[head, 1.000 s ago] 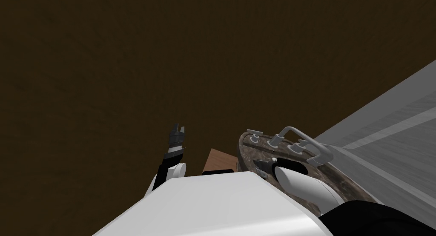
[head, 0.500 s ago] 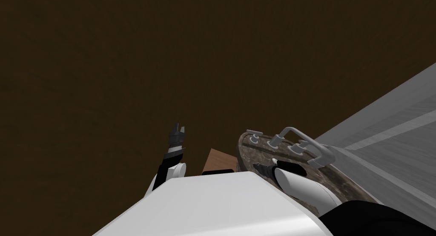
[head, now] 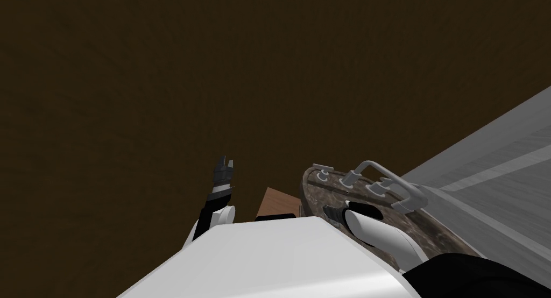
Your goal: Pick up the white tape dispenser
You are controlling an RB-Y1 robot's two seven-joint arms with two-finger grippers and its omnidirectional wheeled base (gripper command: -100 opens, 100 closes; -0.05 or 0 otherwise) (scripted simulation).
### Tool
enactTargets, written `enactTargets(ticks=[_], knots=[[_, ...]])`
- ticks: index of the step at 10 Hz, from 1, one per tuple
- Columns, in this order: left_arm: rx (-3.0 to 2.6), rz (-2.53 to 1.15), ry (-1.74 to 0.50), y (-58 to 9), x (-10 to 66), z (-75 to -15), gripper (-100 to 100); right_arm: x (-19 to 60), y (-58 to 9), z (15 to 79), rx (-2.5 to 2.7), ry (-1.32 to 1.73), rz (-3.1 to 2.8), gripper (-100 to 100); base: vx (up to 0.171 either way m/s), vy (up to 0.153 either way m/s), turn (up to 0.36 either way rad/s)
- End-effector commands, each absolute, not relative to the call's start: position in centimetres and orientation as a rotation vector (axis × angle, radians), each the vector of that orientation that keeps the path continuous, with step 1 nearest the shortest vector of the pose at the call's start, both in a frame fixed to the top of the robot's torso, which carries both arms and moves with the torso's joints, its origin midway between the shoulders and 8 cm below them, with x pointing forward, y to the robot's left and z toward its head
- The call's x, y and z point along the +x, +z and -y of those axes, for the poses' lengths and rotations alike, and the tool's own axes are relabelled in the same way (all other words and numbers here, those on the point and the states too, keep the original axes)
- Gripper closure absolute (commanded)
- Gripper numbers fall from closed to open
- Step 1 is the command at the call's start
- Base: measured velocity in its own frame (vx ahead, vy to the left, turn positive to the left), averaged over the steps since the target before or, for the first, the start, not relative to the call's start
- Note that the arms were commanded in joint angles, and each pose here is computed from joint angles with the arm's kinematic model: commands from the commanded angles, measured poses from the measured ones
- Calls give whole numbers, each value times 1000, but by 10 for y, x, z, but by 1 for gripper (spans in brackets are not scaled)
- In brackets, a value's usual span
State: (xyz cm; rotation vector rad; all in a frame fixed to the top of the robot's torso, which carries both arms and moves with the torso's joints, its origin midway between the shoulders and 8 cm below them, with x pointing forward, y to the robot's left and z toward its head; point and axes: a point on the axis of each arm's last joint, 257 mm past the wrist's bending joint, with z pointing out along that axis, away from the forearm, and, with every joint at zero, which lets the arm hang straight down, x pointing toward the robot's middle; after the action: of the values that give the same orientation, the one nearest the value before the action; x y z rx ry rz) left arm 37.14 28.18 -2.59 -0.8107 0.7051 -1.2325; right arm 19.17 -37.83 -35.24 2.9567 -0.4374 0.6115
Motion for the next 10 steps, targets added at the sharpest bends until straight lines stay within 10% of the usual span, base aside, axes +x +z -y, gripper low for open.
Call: enactTargets(ticks=[1, 4, 5, 6, 9, 10], knots=[[-811, -705, -1233, -26, 371, -282, 0, 192, -352, 378, 2957, 612, 437, 100, 0, 0, 0], [-811, -705, -1233, -26, 371, -282, 0, 192, -352, 378, 2957, 611, 438, 100, 0, 0, 0], [-811, -705, -1233, -26, 371, -282, 0, 192, -353, 378, 2957, 611, 438, 0, 0, 0, 0], [-811, -705, -1233, -26, 371, -282, 0, 188, -346, 374, 2958, 612, 430, 100, 7, -12, -43], [-811, -705, -1232, -26, 371, -282, 0, 185, -338, 370, 2959, 616, 422, 100, 8, -17, -32], [-811, -705, -1233, -26, 371, -282, 0, 185, -337, 370, 2960, 613, 422, 0, 0, 0, 0]])
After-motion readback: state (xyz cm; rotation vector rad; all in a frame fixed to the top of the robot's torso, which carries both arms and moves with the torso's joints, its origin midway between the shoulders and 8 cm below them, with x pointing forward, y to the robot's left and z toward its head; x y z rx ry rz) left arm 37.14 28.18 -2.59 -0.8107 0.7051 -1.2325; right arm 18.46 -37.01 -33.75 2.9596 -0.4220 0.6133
